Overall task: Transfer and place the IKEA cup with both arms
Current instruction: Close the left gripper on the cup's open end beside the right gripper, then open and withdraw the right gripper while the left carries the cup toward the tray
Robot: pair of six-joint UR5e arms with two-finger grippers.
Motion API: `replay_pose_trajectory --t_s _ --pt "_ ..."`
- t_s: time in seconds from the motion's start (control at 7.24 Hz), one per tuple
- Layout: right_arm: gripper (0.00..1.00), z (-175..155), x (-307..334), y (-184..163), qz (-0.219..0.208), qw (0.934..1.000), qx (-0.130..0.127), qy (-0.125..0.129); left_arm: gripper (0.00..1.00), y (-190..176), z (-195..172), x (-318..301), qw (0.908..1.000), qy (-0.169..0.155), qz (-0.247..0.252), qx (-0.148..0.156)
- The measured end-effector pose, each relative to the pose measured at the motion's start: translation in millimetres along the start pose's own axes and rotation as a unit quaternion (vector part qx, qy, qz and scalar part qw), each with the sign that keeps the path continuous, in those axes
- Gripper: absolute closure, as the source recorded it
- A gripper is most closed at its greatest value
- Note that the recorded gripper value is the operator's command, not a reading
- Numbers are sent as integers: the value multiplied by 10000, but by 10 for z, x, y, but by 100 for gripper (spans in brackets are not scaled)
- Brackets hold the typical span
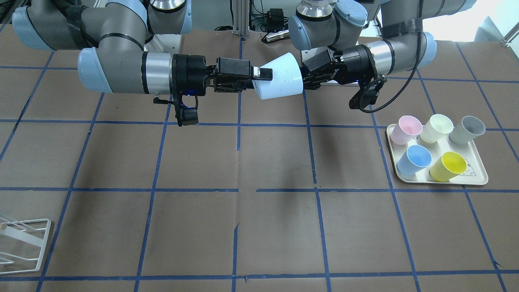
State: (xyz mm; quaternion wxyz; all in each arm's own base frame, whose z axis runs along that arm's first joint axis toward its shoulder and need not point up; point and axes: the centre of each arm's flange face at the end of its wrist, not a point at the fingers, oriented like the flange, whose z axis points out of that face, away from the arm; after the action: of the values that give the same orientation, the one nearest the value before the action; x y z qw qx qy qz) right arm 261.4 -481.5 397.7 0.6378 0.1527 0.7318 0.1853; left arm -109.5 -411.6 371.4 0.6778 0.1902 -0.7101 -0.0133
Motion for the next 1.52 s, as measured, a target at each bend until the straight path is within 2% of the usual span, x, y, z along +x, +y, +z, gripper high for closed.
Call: replay_pose_trajectory --t_s 0.14,0.69,0.97,1.11,1.24,1.38,1.52 --pt "0 2 1 -2 11 10000 -2 0 100 1 -1 10 10000 -5 41 3" --pt "0 -61 -6 -88 280 9996 54 -29 100 23 -4 34 10000 -28 86 0" --pt "0 -327 -74 -190 451 9985 283 -159 100 37 -5 49 9999 -48 116 -6" --pt "0 -640 -93 -298 508 9968 568 -249 100 45 -8 63 9999 -72 141 -13" --pt "0 -996 -73 -396 556 9936 972 -151 100 47 -40 63 9997 -192 170 -32" --pt "0 -1238 -62 -413 581 9887 1371 199 100 31 -136 33 9987 -473 206 -54" --pt "0 -1357 -93 -341 634 9800 1748 714 100 0 -289 -24 9954 -915 285 -81"
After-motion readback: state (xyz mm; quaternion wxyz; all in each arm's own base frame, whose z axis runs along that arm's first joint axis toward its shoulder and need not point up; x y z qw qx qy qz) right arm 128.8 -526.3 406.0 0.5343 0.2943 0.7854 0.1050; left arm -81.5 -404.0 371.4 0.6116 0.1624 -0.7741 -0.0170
